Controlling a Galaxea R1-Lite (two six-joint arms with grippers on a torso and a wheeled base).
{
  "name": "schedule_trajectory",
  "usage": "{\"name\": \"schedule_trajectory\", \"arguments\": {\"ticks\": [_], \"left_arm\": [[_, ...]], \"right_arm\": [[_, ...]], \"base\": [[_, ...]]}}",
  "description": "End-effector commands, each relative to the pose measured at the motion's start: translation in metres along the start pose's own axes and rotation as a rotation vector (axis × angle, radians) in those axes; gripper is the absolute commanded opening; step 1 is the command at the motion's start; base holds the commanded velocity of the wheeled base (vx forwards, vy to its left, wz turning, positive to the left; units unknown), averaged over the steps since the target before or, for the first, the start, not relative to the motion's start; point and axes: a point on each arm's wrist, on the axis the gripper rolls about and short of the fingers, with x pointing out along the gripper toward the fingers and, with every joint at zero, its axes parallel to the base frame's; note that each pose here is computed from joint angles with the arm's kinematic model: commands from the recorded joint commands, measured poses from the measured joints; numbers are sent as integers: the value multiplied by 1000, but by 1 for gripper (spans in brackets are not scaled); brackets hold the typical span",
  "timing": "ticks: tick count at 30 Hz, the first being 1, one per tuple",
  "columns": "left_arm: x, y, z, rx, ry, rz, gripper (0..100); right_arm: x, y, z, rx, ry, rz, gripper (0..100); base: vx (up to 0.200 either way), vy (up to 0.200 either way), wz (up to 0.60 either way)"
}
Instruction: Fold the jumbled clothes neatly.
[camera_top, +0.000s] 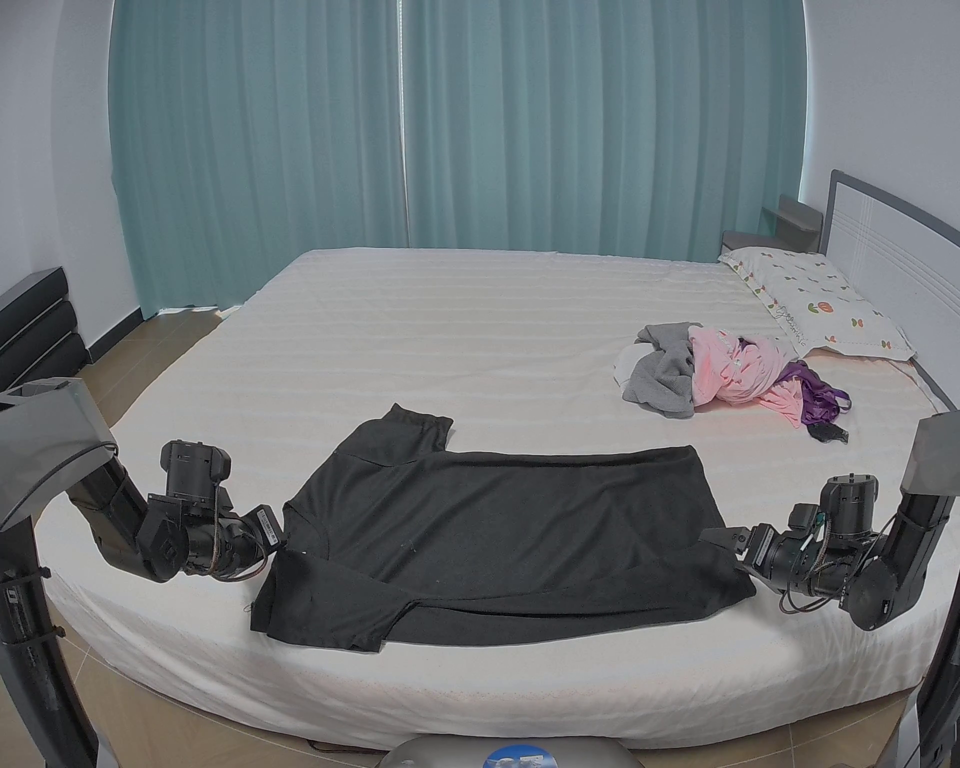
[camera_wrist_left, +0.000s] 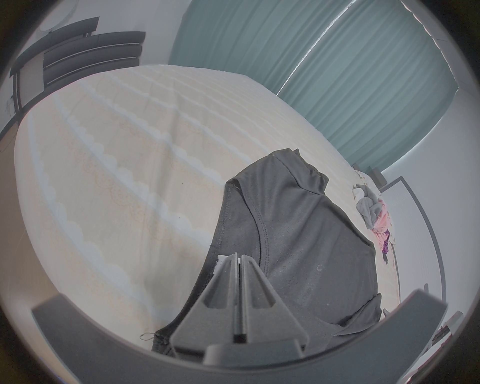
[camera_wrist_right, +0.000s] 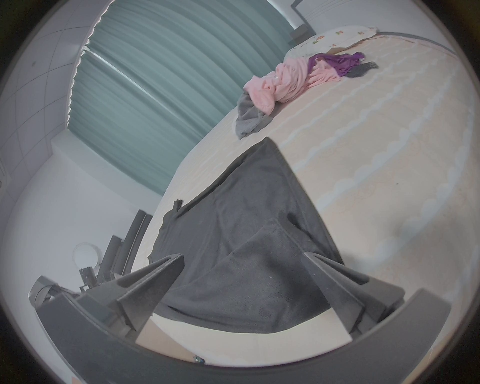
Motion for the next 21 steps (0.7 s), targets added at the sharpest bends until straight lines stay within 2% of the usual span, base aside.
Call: {"name": "schedule_trajectory", "arguments": {"ticks": [1,11,21], "left_arm": [[-8,-2,2,1,-16,-9,0],[-8,-1,-4,3,4,-3,0],[-11,0,-11,5,22,4,0]], "right_arm": [[8,-7,-4,-9,45,13,100],[22,-13,-2,-32,54,27,100],[31,-17,13,-57,4,33,100]], "base": [[0,0,0],[0,0,0],[0,0,0]]}}
